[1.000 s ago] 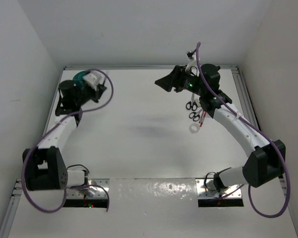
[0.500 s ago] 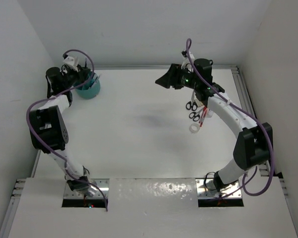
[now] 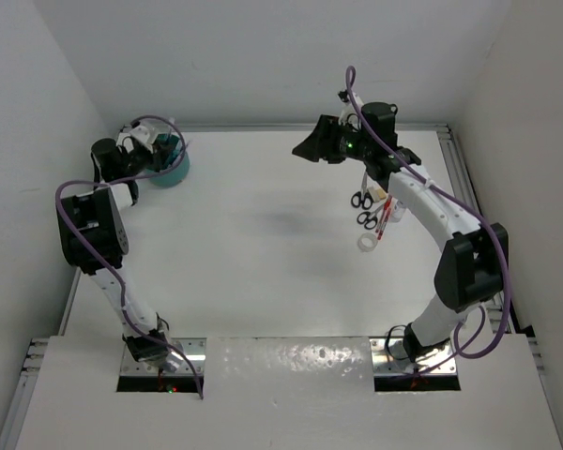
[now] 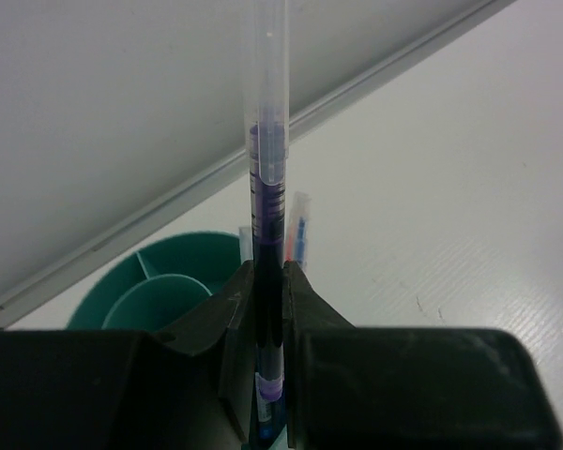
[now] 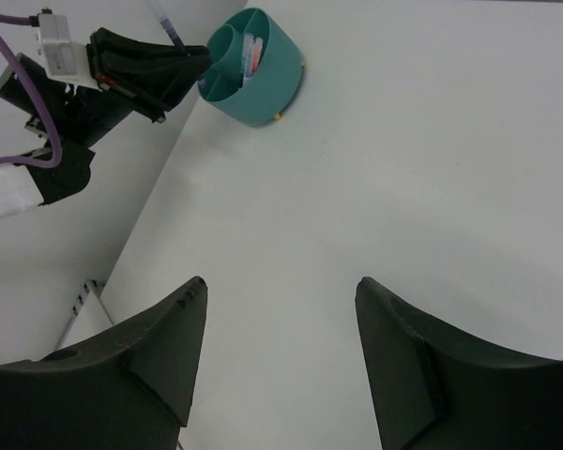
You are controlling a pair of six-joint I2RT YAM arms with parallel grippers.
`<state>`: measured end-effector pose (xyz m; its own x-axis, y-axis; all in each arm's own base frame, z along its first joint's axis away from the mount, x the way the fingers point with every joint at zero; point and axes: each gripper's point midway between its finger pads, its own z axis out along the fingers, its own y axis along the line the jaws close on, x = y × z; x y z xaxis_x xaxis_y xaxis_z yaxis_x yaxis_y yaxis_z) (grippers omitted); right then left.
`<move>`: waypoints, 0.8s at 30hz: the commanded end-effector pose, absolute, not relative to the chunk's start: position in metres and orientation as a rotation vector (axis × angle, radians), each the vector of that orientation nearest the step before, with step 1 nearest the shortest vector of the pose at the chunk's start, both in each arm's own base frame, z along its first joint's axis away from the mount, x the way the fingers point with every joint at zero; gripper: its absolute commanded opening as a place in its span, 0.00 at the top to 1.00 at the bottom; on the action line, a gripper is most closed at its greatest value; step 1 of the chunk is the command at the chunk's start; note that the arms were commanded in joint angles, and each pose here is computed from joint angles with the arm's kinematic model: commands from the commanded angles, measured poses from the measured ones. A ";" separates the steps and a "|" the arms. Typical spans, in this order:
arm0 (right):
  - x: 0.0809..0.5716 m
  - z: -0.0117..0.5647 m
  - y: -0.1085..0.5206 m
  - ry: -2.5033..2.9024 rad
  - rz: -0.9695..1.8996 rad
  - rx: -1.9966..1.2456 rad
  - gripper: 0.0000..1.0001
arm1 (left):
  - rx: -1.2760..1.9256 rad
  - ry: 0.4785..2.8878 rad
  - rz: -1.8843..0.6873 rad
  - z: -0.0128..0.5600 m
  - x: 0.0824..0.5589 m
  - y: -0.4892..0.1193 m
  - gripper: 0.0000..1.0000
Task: Sort the stationery into containers
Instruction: Place the pen in the storage box.
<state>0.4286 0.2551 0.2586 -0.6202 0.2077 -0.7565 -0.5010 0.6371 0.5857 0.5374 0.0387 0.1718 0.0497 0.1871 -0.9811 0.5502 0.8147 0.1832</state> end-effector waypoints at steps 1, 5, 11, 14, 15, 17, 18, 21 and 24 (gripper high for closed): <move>0.435 0.276 0.251 1.965 0.998 -0.256 0.37 | 0.698 1.458 -0.303 0.173 0.537 0.035 1.00; 0.437 0.277 0.249 1.965 0.989 -0.248 0.37 | 0.685 1.475 -0.290 0.159 0.539 0.040 1.00; 0.440 0.279 0.252 1.975 0.988 -0.253 0.37 | 0.678 1.489 -0.309 0.147 0.544 0.040 1.00; 0.438 0.279 0.251 1.977 0.982 -0.260 0.37 | 0.682 1.502 -0.306 0.139 0.545 0.041 1.00; 0.438 0.277 0.251 1.985 0.980 -0.258 0.37 | 0.686 1.503 -0.300 0.137 0.546 0.042 0.99; 0.438 0.278 0.250 1.985 0.976 -0.260 0.37 | 0.673 1.509 -0.285 0.135 0.548 0.046 0.98; 0.438 0.277 0.251 1.989 0.976 -0.262 0.37 | 0.672 1.512 -0.287 0.133 0.549 0.047 0.97; 0.438 0.279 0.251 1.989 0.976 -0.262 0.37 | 0.684 1.505 -0.307 0.134 0.548 0.044 0.92; 0.439 0.279 0.254 1.986 0.977 -0.273 0.37 | 0.682 1.513 -0.322 0.131 0.546 0.043 0.80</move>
<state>0.4307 0.2523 0.2566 -0.6442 0.1668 -0.7465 -0.4835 0.6674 0.5663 0.5411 0.0387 0.1118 -0.0120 0.1962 -0.9805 0.5841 0.7972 0.1524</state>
